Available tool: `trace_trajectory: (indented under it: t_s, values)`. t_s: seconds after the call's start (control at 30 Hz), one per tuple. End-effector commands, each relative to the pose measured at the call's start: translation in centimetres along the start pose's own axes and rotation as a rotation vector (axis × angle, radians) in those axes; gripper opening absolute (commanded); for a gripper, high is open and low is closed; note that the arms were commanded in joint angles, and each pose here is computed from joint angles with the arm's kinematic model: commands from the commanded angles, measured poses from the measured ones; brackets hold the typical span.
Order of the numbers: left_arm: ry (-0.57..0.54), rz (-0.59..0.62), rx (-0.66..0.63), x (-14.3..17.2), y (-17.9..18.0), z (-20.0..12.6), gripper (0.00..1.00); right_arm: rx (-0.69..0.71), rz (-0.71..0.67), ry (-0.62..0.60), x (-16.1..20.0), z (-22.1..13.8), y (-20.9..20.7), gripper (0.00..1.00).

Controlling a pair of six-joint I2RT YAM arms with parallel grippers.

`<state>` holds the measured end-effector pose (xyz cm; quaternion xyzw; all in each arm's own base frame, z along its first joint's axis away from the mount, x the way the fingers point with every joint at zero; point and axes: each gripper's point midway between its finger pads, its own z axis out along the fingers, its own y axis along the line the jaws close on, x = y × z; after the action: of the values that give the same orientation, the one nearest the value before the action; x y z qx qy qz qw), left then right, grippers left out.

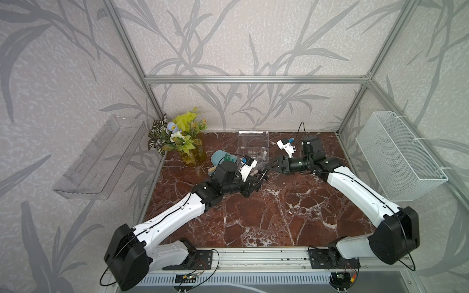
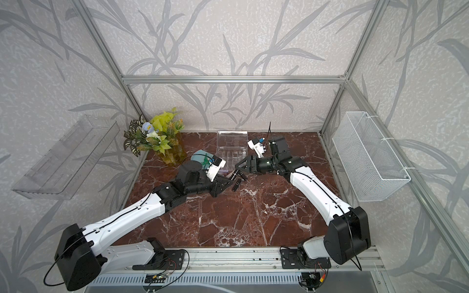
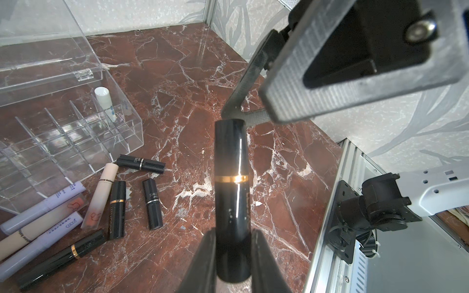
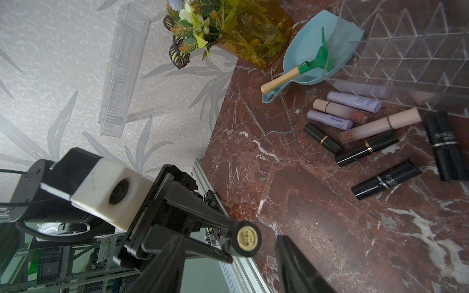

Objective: Arrange the lipsticks in the organizer
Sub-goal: Pick up the lipstick at the center of the board.

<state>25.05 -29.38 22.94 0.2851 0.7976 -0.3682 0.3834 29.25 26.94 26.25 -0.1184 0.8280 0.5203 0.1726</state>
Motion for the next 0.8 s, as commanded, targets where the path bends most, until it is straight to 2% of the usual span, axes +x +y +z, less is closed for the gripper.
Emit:
trace_trajectory:
  t_s: [0.0, 0.3, 0.63, 0.77]
  values:
    - [-0.037, 0.015, 0.027, -0.9, -0.9, -0.5, 0.22, 0.012, -0.026, -0.004, -0.5, 0.2, 0.2, 0.58]
    - [-0.036, 0.015, 0.026, -0.8, -0.9, -0.5, 0.22, -0.007, -0.033, -0.004, -0.8, 1.0, 0.8, 0.51]
    - [-0.035, 0.020, 0.012, -0.7, -0.7, -0.8, 0.23, -0.013, -0.037, -0.002, -0.9, 1.3, 1.2, 0.32]
    - [-0.039, 0.019, -0.004, -0.7, -0.5, -0.9, 0.35, -0.006, -0.038, -0.001, -0.8, 1.3, 1.2, 0.24]
